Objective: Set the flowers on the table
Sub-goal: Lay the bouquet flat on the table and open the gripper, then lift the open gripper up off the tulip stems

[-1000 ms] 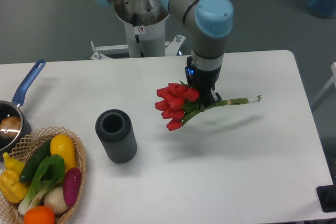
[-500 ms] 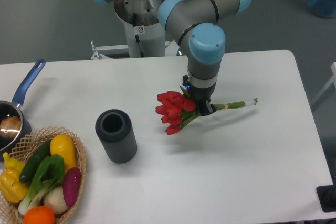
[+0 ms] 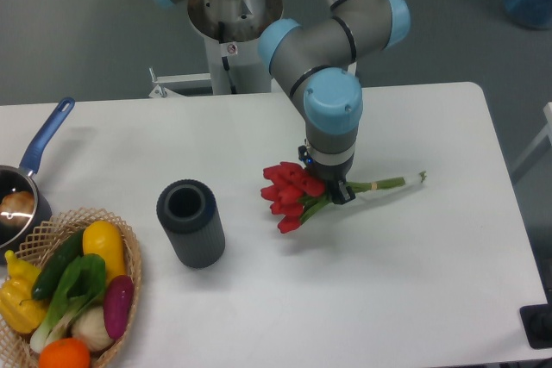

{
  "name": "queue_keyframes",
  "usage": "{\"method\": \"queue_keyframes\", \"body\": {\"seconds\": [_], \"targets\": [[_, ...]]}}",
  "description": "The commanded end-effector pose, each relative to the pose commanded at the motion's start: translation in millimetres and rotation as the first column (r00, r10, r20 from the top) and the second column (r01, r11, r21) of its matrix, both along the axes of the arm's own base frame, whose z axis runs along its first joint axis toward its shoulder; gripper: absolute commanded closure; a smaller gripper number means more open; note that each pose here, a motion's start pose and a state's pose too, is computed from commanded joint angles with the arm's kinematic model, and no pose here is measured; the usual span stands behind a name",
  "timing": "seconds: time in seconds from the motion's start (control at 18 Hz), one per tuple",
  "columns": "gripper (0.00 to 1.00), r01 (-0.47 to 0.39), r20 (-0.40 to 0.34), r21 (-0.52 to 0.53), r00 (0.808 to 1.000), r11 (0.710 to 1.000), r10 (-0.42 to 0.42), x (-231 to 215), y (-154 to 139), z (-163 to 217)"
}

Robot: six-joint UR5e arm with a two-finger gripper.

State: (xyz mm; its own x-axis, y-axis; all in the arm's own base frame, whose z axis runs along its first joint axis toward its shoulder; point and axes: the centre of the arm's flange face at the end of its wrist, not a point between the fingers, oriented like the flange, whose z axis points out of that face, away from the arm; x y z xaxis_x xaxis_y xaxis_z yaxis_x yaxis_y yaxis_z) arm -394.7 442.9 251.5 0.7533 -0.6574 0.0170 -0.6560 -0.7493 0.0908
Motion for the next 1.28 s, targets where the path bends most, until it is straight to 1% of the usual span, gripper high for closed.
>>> {"method": "queue_keyframes", "body": {"seconds": [0.22,0.61,0.67,0.72,0.83,0.89,1.0,1.11,1.22,1.28], "targets": [[0.55,0.0,0.0,0.0,1.0,1.0,0.0,-1.2,0.9,-2.5],[0.54,-0.002,-0.006,0.007,1.0,1.0,0.002,-7.5,4.6,-9.7],[0.5,0.0,-0.009,0.008,1.0,1.0,0.0,-7.8,4.8,-8.2],[0.38,0.0,-0.012,0.012,1.0,1.0,0.0,-9.0,4.8,-6.0],[0.23,-0.001,-0.028,0.028,1.0,1.0,0.002,-16.1,6.9,4.2],[0.01,0.001,-0.032,0.03,0.999,1.0,0.0,-18.1,6.1,6.5],[0.0,-0.017,-0.048,0.05,0.999,0.999,0.019,-25.1,5.0,15.4],[0.0,-0.045,-0.045,0.063,0.998,0.997,0.048,-27.0,3.1,17.2],[0.0,-0.14,-0.038,0.1,0.989,0.985,0.145,-26.8,7.3,23.1],[0.0,-0.173,-0.024,0.123,0.984,0.977,0.177,-27.4,8.4,24.1]]}}
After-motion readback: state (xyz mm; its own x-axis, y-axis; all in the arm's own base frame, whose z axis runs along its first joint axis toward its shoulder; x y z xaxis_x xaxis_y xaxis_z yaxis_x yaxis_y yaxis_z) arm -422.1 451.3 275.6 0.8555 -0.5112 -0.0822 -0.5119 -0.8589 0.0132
